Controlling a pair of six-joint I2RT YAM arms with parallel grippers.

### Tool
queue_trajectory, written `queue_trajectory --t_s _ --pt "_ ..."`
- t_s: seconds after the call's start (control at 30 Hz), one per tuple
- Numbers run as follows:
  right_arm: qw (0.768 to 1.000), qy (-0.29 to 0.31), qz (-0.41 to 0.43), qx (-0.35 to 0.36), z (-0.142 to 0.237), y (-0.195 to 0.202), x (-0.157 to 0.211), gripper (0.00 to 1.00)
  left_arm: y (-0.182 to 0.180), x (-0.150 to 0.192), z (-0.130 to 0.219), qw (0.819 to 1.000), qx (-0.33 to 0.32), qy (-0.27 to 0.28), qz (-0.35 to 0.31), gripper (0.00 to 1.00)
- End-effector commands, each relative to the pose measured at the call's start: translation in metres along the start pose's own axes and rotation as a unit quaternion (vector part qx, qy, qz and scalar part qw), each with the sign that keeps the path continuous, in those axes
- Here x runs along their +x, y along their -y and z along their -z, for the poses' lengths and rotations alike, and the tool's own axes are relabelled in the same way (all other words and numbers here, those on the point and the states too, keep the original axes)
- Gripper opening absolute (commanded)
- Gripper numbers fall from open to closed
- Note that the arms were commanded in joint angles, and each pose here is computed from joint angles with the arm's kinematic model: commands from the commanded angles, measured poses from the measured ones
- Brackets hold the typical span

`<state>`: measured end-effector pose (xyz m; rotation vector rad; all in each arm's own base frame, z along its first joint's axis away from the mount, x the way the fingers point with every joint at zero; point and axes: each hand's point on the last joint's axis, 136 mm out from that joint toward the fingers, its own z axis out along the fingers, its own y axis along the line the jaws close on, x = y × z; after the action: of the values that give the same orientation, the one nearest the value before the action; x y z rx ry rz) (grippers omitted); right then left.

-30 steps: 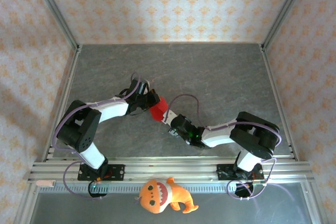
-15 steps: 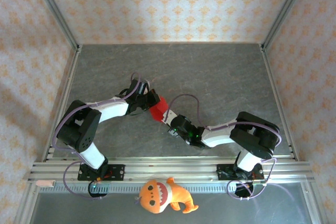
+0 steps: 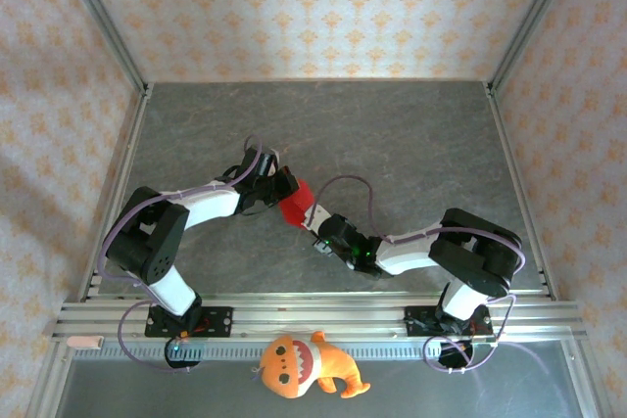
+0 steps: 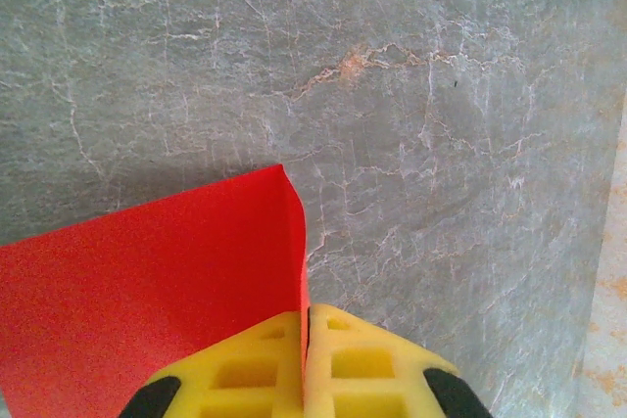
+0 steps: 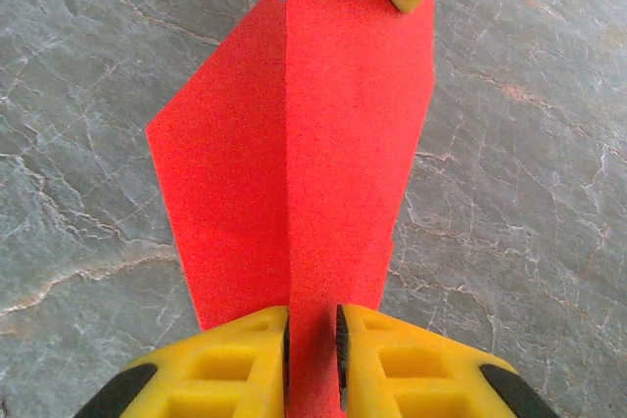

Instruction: Fold a paper plane with a square sheet of paper (pick it up from the middle)

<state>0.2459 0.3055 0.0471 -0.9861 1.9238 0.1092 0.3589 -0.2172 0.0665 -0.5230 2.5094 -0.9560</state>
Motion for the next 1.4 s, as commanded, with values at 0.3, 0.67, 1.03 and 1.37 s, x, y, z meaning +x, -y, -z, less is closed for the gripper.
queue_trajectory --t_s 0.3,0.67,1.03,1.37 --pt "0.999 0.028 -0.031 -0.001 0.003 0.000 -0.017 0.08 -0.002 0.005 -0.005 1.000 -0.007 -0.013 -0.008 0.00" --pt "0.991 -0.002 -0.111 -0.070 -0.004 -0.022 0.001 0.00 -0.003 -0.014 0.020 0.998 -0.034 0.048 -0.006 0.59" --pt "0.968 -0.020 -0.218 -0.119 -0.013 -0.025 0.017 0.05 -0.014 -0.020 0.050 0.994 -0.044 0.096 0.012 0.69" --pt "0.936 -0.022 -0.305 -0.173 -0.012 -0.026 0.017 0.00 -0.014 -0.018 0.061 0.993 -0.025 0.111 0.024 0.68"
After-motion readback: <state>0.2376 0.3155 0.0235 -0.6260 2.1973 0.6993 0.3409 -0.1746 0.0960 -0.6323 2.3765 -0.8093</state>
